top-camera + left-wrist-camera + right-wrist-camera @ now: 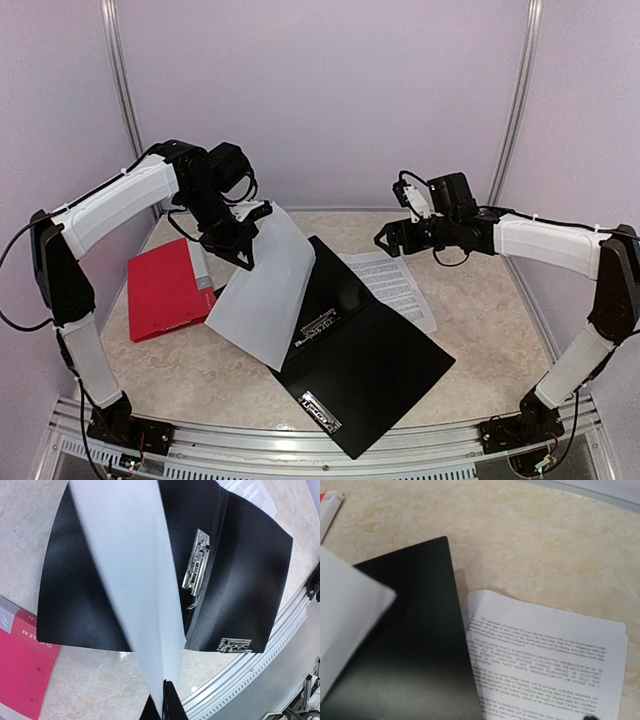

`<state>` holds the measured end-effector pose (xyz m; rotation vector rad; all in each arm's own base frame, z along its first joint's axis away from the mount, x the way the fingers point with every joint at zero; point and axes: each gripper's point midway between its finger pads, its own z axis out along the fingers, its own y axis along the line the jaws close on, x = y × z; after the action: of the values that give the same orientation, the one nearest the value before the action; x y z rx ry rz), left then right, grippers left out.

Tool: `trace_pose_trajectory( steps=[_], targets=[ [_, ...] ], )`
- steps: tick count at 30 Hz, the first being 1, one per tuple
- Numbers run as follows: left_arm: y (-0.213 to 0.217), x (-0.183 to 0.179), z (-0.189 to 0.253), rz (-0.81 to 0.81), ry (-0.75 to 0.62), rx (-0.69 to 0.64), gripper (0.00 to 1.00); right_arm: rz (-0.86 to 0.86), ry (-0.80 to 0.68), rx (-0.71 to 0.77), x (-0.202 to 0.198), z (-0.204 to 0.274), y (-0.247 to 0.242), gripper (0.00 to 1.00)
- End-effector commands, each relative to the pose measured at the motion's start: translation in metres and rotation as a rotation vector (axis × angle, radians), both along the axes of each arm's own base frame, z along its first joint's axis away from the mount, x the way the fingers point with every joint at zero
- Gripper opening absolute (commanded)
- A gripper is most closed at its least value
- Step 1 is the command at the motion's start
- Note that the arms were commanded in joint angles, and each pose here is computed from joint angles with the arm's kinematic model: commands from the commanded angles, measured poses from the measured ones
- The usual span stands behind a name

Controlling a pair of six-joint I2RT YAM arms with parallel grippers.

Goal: Put the files into the folder
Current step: Place the file on the spring clip of the folder.

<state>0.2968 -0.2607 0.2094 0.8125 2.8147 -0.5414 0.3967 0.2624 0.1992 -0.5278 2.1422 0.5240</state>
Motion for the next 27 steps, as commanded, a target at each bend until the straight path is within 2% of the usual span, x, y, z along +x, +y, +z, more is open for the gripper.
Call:
trace_pose_trajectory(
  steps=[1, 5, 9, 18, 21, 27],
  targets=[
    [0.046, -0.027, -0.027, 0.053, 0.134, 0.233, 0.00, 0.020, 0.022, 0.007, -0.002, -0.009, 0.008, 0.86],
    [0.052, -0.015, -0.035, 0.061, 0.115, 0.303, 0.00, 0.023, 0.055, -0.025, -0.006, -0.022, 0.009, 0.86],
    [0.069, 0.001, -0.048, 0.070, 0.063, 0.446, 0.00, 0.033, 0.106, -0.065, -0.016, -0.045, 0.012, 0.86],
    [0.086, 0.019, -0.068, -0.055, -0.107, 0.716, 0.02, 0.096, 0.256, -0.164, -0.025, -0.117, 0.025, 0.86],
    [0.089, 0.018, -0.072, -0.082, -0.123, 0.747, 0.02, 0.141, 0.274, -0.173, -0.021, -0.128, 0.034, 0.87],
    [0.084, 0.020, -0.073, -0.124, -0.170, 0.718, 0.02, 0.220, 0.317, -0.160, -0.015, -0.149, 0.054, 0.89]
  ],
)
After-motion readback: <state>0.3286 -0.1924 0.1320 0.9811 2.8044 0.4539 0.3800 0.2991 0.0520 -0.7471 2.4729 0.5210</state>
